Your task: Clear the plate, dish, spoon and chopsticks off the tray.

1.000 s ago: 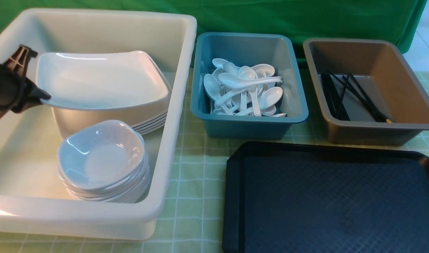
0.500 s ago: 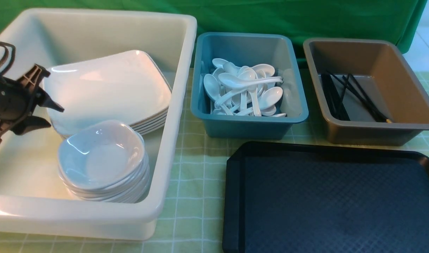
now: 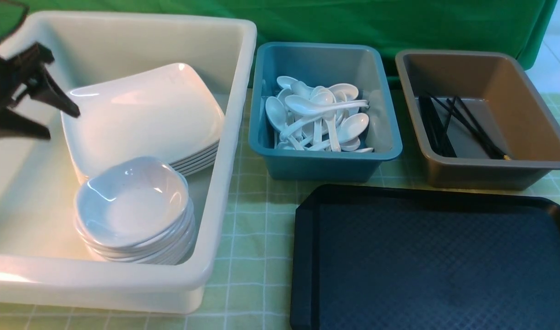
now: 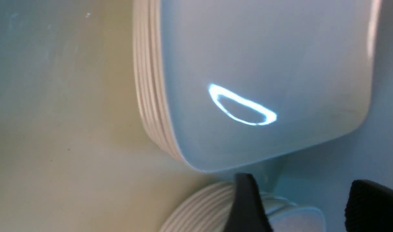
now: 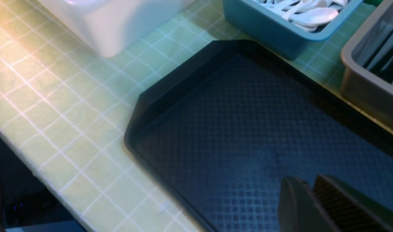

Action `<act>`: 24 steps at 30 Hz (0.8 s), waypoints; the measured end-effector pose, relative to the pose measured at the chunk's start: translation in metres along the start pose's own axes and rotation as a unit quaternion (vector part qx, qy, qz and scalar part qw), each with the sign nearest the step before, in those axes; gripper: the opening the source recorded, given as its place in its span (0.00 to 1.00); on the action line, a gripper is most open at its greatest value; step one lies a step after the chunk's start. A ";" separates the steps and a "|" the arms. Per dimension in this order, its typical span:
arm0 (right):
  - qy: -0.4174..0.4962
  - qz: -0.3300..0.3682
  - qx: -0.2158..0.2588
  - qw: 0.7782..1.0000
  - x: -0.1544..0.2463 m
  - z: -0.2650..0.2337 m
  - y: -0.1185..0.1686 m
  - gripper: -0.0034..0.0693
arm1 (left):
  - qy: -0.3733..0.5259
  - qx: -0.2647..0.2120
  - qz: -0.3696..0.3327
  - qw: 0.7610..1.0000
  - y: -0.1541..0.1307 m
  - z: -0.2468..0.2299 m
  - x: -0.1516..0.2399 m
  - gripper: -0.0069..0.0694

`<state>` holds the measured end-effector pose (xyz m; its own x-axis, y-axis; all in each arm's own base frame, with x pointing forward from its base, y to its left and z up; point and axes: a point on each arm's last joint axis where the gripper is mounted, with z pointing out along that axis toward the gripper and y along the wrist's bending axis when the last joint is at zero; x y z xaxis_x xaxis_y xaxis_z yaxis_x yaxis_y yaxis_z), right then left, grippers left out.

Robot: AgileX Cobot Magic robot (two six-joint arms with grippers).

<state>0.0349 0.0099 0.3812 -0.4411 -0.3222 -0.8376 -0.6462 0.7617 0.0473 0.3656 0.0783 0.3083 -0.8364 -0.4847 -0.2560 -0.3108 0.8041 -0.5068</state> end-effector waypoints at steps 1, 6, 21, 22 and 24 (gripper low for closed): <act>-0.007 0.005 -0.003 1.000 0.000 0.002 0.001 0.13 | -0.002 0.002 0.012 1.000 -0.005 -0.008 0.000 0.45; -0.094 -0.025 -0.033 0.995 0.000 0.034 0.013 0.05 | -0.034 -0.007 0.068 0.997 -0.020 -0.043 0.009 0.12; -0.238 -0.079 -0.105 0.962 0.012 0.074 0.035 0.07 | -0.058 -0.013 0.130 0.990 -0.032 -0.074 0.023 0.08; -0.238 -0.079 -0.105 0.962 0.012 0.074 0.035 0.07 | -0.059 -0.013 0.132 0.989 -0.032 -0.074 0.023 0.08; -0.238 -0.079 -0.104 0.962 0.012 0.074 0.035 0.07 | -0.062 -0.013 0.134 0.989 -0.033 -0.077 0.024 0.08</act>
<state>0.0530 0.0744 0.3325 -0.0241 -0.0937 -0.9953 -0.8149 0.5786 -0.0348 0.3208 0.0663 0.3819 -0.8287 -0.2898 -0.4788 -0.0980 0.9174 -0.3856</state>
